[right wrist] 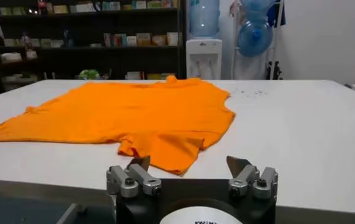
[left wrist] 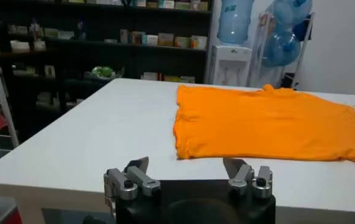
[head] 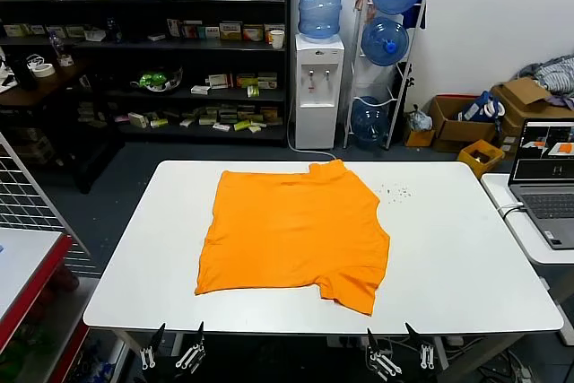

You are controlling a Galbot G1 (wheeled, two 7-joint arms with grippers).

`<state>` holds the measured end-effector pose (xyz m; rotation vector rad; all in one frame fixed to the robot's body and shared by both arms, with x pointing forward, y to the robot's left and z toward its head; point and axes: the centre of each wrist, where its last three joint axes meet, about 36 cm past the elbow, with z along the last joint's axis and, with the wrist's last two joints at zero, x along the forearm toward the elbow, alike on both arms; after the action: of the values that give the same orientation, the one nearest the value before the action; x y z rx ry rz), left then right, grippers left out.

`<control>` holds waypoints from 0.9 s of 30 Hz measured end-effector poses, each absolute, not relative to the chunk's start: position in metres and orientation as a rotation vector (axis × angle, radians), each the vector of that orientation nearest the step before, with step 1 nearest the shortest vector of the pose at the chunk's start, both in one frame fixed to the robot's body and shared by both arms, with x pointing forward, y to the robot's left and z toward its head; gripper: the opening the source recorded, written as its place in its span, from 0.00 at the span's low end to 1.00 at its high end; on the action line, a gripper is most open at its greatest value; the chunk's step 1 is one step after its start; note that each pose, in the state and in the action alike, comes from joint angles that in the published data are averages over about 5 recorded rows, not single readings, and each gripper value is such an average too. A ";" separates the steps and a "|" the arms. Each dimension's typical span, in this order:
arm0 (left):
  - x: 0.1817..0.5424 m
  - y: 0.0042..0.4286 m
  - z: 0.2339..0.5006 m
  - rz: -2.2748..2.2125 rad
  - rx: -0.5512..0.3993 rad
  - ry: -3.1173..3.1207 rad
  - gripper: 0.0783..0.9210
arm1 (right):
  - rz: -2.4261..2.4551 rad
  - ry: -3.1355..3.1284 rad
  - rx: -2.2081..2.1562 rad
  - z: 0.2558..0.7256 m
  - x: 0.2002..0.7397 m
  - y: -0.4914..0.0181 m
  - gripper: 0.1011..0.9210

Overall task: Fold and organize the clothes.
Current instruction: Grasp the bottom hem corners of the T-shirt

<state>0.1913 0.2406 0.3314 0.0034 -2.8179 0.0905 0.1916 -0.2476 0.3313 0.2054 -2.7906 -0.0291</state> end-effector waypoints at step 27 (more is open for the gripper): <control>0.284 0.257 0.326 0.144 -0.033 -2.749 0.88 | -0.051 -2.712 0.167 0.330 0.270 -0.244 0.88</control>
<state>0.2841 0.2569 0.3260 -0.0333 -2.7485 0.1445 0.2695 -0.2440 0.3295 0.1665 -2.7124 -0.0508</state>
